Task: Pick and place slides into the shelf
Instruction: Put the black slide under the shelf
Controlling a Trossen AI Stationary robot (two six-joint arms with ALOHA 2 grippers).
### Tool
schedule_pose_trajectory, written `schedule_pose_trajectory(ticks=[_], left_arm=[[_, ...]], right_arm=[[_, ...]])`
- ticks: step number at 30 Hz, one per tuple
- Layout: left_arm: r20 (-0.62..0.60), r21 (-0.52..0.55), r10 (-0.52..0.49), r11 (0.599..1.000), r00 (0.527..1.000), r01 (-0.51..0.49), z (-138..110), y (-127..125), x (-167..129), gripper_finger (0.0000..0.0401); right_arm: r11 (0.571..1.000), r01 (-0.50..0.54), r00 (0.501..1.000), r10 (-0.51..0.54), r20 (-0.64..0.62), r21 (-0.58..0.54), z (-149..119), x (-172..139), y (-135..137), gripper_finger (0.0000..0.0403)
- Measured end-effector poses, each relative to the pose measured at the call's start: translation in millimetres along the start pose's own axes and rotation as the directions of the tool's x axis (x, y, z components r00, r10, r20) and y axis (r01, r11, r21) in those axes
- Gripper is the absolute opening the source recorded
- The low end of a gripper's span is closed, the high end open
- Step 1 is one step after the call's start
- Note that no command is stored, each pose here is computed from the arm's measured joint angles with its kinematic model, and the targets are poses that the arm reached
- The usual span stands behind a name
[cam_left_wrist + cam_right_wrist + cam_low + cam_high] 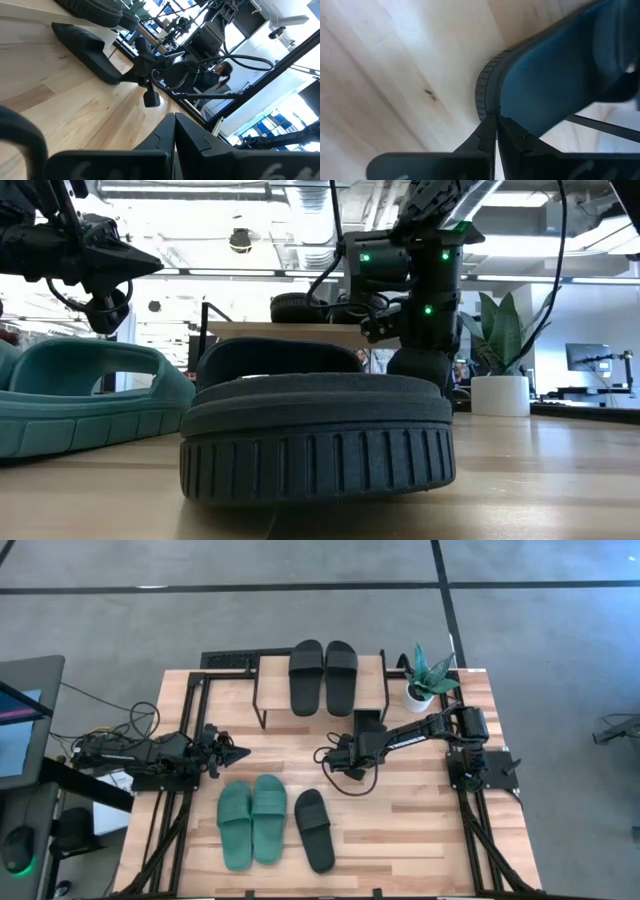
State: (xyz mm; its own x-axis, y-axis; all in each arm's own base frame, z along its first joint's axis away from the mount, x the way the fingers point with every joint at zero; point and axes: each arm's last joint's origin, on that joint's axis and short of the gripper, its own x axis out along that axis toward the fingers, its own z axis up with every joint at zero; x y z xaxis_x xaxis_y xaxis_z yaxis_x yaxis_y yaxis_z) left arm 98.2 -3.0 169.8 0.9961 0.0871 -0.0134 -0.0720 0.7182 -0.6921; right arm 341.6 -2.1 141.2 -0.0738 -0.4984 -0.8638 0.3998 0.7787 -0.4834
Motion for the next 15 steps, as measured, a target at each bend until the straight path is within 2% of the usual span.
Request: schedule_pose_trajectory(ticks=[5,15], left_arm=[[0.002,0.0,0.002,1.0,1.0,-0.002,0,0,0,0.0],[0.002,0.0,0.002,1.0,1.0,-0.002,0,0,0,0.0]], right_arm=[[0.999,0.053,0.998,-0.053,-0.033,-0.012,-1,3,-8,0.0001],[0.998,0.06,0.997,-0.06,-0.041,0.012,2,7,-15,0.0]])
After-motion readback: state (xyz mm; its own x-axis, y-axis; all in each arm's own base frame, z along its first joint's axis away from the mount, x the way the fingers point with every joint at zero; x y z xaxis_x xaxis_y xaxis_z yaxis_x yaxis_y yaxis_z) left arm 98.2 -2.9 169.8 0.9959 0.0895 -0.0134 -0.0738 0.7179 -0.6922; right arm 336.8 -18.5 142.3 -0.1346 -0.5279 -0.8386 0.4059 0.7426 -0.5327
